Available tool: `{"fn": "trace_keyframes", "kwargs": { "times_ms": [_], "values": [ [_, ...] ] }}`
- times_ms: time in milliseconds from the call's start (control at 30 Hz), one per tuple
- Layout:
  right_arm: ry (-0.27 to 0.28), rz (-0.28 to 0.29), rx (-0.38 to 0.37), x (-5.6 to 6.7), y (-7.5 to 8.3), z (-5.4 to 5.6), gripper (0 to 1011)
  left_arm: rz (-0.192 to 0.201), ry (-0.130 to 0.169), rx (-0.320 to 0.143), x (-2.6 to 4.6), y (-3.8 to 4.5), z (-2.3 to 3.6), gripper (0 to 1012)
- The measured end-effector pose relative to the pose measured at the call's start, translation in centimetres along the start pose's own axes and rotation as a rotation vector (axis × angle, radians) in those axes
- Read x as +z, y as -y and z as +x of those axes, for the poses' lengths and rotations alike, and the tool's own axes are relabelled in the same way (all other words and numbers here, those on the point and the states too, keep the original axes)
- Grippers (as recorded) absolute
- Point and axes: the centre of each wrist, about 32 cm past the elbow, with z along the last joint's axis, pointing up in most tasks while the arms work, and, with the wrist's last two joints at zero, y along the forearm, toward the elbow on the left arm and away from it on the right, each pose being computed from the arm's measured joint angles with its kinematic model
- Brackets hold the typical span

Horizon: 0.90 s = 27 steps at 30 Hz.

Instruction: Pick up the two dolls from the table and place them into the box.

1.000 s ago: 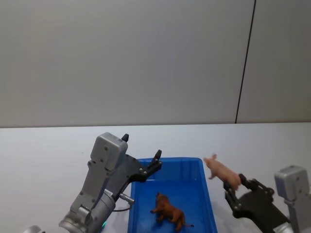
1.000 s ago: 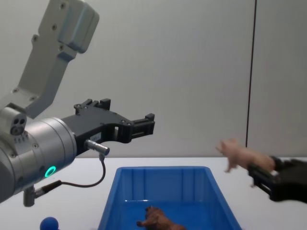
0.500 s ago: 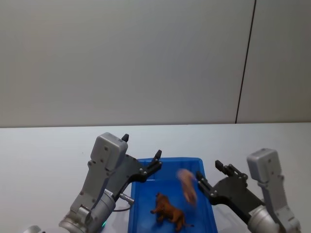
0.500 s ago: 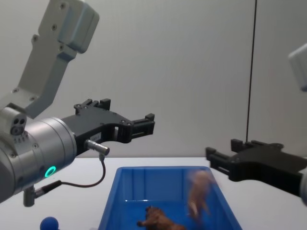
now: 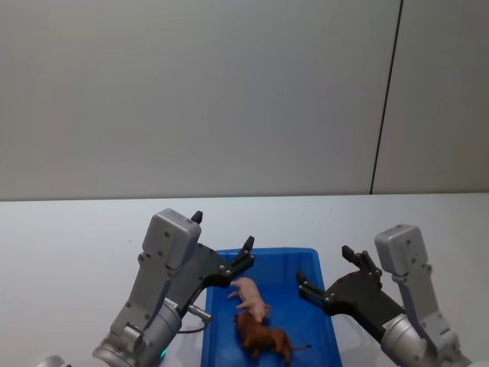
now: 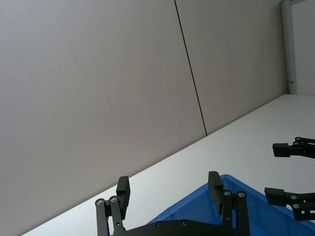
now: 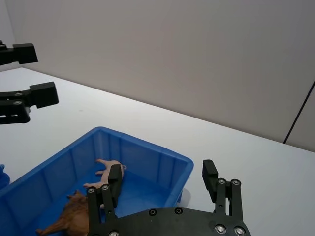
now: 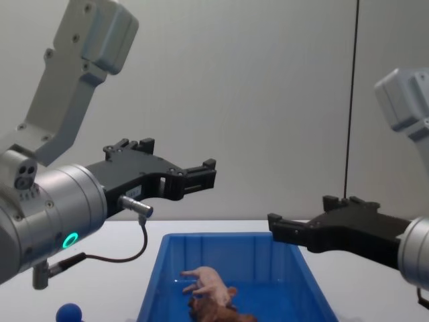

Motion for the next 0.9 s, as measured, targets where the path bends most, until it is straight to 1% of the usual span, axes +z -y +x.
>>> {"fn": "trace_keyframes", "kwargs": {
  "times_ms": [200, 533, 733, 900],
  "values": [
    [-0.003, 0.001, -0.035, 0.0, 0.7, 0.2, 1001, 0.0, 0.0, 0.0, 0.0, 0.0, 0.0, 1002],
    [-0.018, 0.005, -0.126, -0.3, 3.0, 0.5, 1001, 0.0, 0.0, 0.0, 0.0, 0.0, 0.0, 1002],
    [-0.022, 0.009, -0.156, -0.4, 3.8, 0.6, 1001, 0.001, 0.0, 0.0, -0.02, -0.02, 0.01, 1002],
    [-0.024, 0.011, -0.171, -0.5, 4.2, 0.7, 1001, 0.014, -0.003, 0.002, -0.01, -0.22, 0.16, 1002]
  ]
}}
